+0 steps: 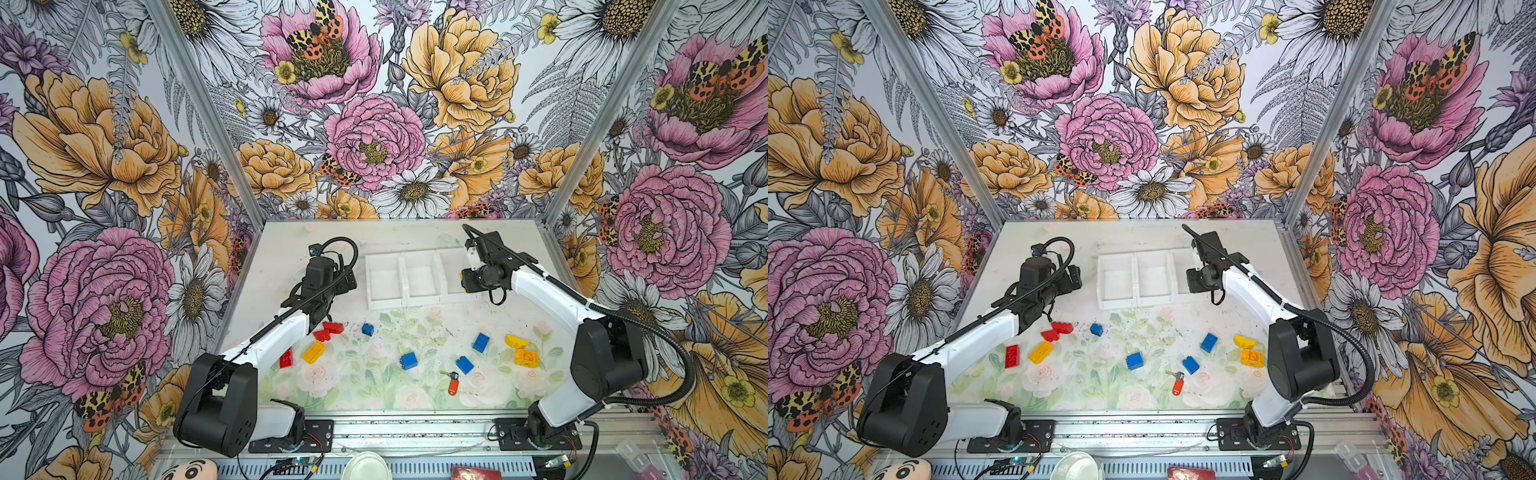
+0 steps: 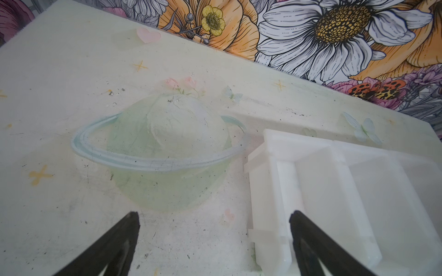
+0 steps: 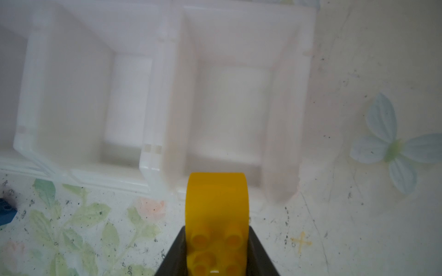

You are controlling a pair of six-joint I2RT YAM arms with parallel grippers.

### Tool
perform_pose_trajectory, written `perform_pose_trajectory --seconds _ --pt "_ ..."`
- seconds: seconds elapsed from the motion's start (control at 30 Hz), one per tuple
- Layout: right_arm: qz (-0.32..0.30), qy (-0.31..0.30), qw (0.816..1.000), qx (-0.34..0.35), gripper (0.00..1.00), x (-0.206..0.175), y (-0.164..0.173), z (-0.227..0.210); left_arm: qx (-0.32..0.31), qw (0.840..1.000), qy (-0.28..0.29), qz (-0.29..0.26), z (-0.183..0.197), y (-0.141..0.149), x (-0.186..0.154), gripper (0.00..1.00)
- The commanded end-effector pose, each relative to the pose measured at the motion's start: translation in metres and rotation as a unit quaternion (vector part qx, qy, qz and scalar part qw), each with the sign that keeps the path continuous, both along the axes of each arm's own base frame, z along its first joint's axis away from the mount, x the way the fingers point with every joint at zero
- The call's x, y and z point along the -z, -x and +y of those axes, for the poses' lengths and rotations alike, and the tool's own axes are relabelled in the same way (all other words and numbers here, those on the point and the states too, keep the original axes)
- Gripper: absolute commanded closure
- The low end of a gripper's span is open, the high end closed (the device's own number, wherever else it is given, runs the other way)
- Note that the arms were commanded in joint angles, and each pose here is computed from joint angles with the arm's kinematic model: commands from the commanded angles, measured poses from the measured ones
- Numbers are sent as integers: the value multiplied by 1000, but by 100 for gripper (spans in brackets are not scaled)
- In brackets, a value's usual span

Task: Sort the legos into containers by color
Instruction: Place the lego in the container.

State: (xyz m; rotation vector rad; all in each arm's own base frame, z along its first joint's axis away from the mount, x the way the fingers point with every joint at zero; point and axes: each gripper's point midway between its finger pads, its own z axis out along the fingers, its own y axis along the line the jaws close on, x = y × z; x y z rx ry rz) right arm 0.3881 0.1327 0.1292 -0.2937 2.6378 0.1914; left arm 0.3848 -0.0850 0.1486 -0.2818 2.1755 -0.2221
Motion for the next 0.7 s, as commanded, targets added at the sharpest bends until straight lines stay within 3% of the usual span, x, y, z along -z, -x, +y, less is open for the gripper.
perform_pose_trajectory --seconds 0.0,0.3,0.53,0.67 --pt "-15 17 1000 -4 74 -1 -33 1 5 1000 22 -2 -7 6 -4 1" --pt "-2 23 1000 8 72 23 -73 3 6 1000 27 2 -9 9 -1 1" --pt "-1 18 1000 12 49 21 -71 2 9 1000 26 4 -11 5 -1 1" --pt "-4 12 1000 16 45 13 -63 -1 10 1000 26 5 -12 3 -1 1"
